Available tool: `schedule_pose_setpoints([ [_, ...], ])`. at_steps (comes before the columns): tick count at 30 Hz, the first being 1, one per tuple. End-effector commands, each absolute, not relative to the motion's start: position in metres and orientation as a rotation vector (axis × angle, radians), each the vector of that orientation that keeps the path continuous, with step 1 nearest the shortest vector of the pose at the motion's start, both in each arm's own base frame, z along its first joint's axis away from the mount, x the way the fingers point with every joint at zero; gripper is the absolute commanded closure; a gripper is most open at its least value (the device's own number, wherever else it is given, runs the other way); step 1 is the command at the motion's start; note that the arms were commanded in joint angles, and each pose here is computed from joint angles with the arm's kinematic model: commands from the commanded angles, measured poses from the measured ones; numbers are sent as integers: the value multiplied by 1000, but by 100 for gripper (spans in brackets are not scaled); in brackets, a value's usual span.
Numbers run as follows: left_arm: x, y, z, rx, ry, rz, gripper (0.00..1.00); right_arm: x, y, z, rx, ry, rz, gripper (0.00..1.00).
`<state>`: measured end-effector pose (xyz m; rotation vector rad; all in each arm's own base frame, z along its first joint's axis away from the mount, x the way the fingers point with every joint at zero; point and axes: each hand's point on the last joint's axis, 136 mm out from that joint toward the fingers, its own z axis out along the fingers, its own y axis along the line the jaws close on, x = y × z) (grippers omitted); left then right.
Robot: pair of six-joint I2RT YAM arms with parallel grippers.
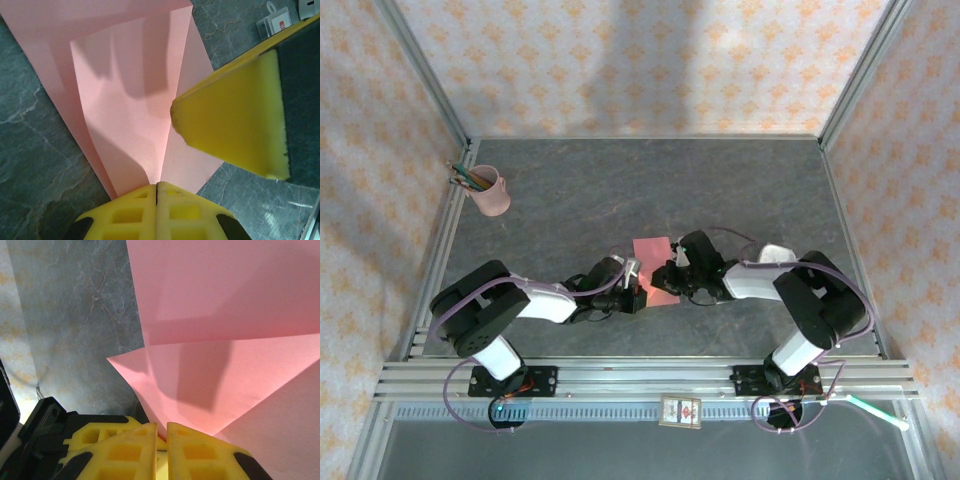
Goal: Fold a paper plane with a square sheet of paper (pick it up from the middle)
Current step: Fold the triangle a second time at the center of the table.
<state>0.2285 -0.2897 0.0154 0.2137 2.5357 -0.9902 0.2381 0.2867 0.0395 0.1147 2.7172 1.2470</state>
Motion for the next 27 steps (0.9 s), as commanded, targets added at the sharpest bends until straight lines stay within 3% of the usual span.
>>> schedule_pose_setpoints([
  [1,197,-245,-45,168,2793,-720,100,235,291,36,124,2717,1274,87],
  [27,182,-215,-74,221,2898,-505,100,268,253,8,261,2780,1061,90],
])
